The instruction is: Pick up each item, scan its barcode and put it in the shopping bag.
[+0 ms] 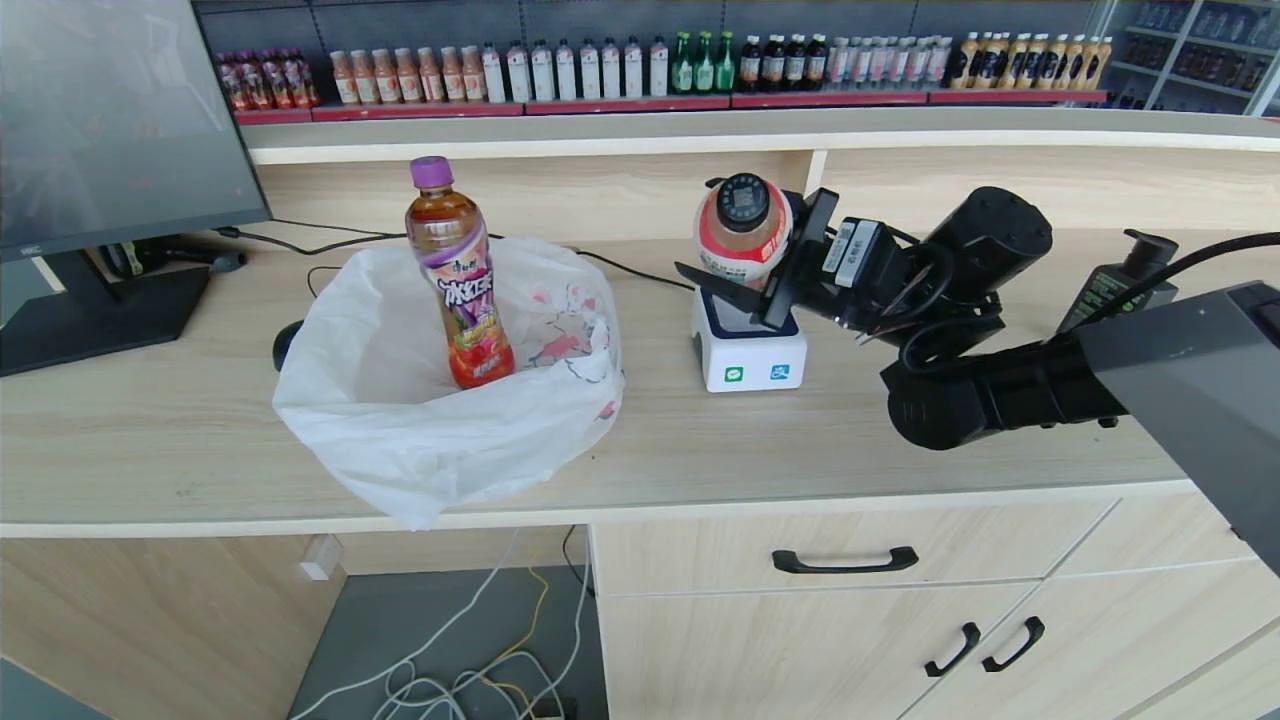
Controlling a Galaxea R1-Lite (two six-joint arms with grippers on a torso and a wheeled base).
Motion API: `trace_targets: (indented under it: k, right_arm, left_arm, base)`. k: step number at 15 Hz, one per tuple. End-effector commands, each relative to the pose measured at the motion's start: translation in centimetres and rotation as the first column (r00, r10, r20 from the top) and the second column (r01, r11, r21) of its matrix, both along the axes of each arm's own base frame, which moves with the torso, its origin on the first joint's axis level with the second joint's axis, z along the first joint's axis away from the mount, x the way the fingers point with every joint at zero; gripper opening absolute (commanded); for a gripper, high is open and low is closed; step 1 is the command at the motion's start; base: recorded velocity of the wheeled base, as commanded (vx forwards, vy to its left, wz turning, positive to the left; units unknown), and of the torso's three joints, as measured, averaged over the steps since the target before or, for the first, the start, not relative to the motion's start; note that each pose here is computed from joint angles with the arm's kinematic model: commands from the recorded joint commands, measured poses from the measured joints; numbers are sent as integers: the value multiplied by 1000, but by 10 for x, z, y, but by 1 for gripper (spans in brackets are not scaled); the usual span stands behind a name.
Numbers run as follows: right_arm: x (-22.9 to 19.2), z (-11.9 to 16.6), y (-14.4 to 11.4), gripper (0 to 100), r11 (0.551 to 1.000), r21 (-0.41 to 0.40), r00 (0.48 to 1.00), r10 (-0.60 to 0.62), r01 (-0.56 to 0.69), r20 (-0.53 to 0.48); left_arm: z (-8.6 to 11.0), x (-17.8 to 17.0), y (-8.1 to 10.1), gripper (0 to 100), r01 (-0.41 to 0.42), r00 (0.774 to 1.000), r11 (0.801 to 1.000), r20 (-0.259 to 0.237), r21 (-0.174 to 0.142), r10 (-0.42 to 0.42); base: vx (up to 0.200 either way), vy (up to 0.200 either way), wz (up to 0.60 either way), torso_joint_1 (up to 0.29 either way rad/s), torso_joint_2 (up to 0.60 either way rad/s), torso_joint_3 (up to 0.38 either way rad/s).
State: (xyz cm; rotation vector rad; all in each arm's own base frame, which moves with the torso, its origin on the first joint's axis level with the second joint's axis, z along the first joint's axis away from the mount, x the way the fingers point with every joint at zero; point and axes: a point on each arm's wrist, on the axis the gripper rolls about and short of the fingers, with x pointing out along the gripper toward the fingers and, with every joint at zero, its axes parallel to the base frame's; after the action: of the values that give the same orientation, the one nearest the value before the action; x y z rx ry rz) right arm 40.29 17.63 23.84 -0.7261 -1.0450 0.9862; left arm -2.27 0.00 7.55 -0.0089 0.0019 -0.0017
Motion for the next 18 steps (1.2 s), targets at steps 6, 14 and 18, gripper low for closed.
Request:
trace_targets:
  k: [6, 14, 18]
  right_arm:
    - [7, -5, -4, 0, 1000, 2, 1000, -13, 13, -2]
    - [18, -16, 0, 0, 1000, 7, 1000, -24, 24, -8]
    - [18, -17, -1, 0, 1000, 9, 1000, -26, 26, -5]
  left_arm:
    - [0, 0, 0, 100, 0, 1000, 1000, 0, 0, 0]
    - [0, 0, 0, 100, 0, 1000, 1000, 0, 0, 0]
    - [0, 0, 0, 100, 0, 1000, 1000, 0, 0, 0]
  base:
    - [0, 0, 0, 0, 0, 0]
    - [0, 0, 0, 0, 0, 0]
    - [0, 0, 0, 0, 0, 0]
